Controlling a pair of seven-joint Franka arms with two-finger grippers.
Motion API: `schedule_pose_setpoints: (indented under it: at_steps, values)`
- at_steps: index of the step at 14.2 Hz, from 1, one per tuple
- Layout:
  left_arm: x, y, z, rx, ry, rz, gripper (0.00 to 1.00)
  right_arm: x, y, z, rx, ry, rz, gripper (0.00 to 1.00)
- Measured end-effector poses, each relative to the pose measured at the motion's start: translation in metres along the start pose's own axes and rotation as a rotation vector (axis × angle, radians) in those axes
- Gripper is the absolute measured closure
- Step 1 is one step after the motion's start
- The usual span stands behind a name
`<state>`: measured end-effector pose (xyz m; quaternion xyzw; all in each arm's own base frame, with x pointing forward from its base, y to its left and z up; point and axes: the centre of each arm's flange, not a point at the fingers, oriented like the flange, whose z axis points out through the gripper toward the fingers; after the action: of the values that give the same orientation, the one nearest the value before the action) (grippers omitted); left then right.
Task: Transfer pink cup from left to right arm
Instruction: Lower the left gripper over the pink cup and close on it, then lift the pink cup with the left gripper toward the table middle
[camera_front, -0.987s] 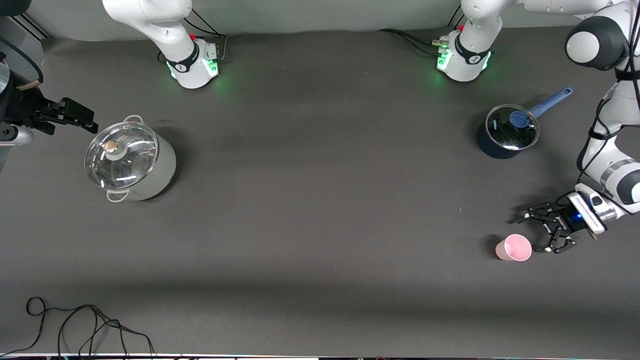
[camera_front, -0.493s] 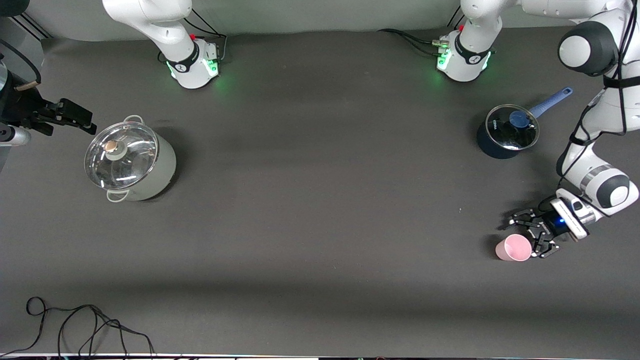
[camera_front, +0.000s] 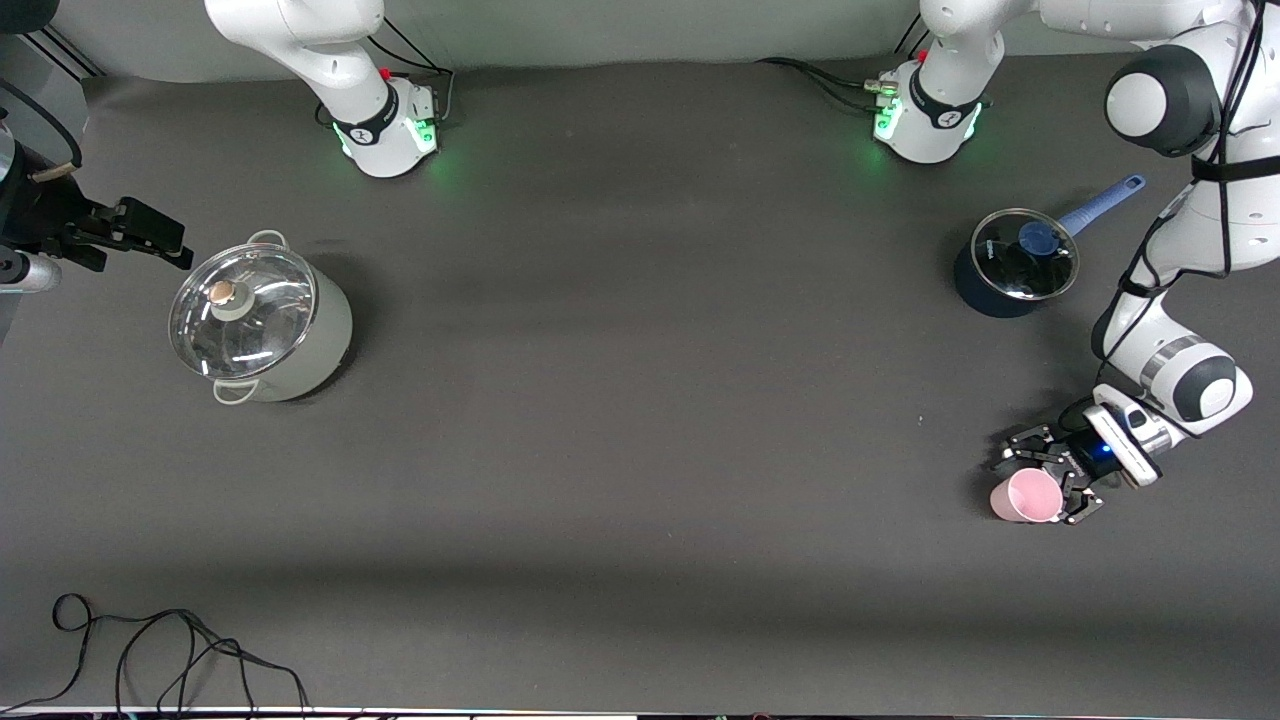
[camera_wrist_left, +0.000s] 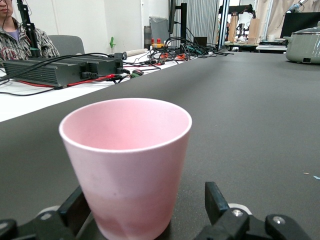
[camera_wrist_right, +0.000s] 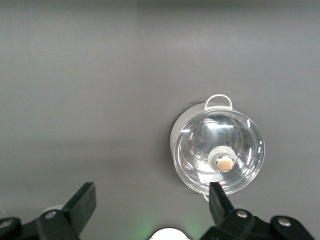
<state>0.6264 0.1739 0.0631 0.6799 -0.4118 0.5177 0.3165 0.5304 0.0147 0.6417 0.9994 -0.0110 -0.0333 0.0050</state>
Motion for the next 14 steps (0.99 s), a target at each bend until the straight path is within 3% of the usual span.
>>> schedule_pose_setpoints:
  at_steps: [3,5,6,10,14]
  values:
    - [-0.001,0.001,0.001,0.003,0.002,-0.01,0.04,0.0,0.0,0.0,0.0,0.0,0.0,0.0]
    - [-0.001,0.001,0.001,0.004,0.003,-0.01,0.29,0.0,0.0,0.0,0.0,-0.001,0.0,0.0]
    - [-0.001,0.0,0.001,0.004,0.003,-0.01,0.34,0.0,0.0,0.0,0.0,-0.001,0.0,0.0]
    - [0.004,0.0,0.007,0.001,-0.002,-0.042,0.34,0.0,0.001,0.001,0.0,-0.001,0.002,0.0]
    - [0.058,0.011,0.047,0.027,0.017,-0.072,0.34,0.001,0.002,0.001,0.0,-0.002,0.003,0.0]
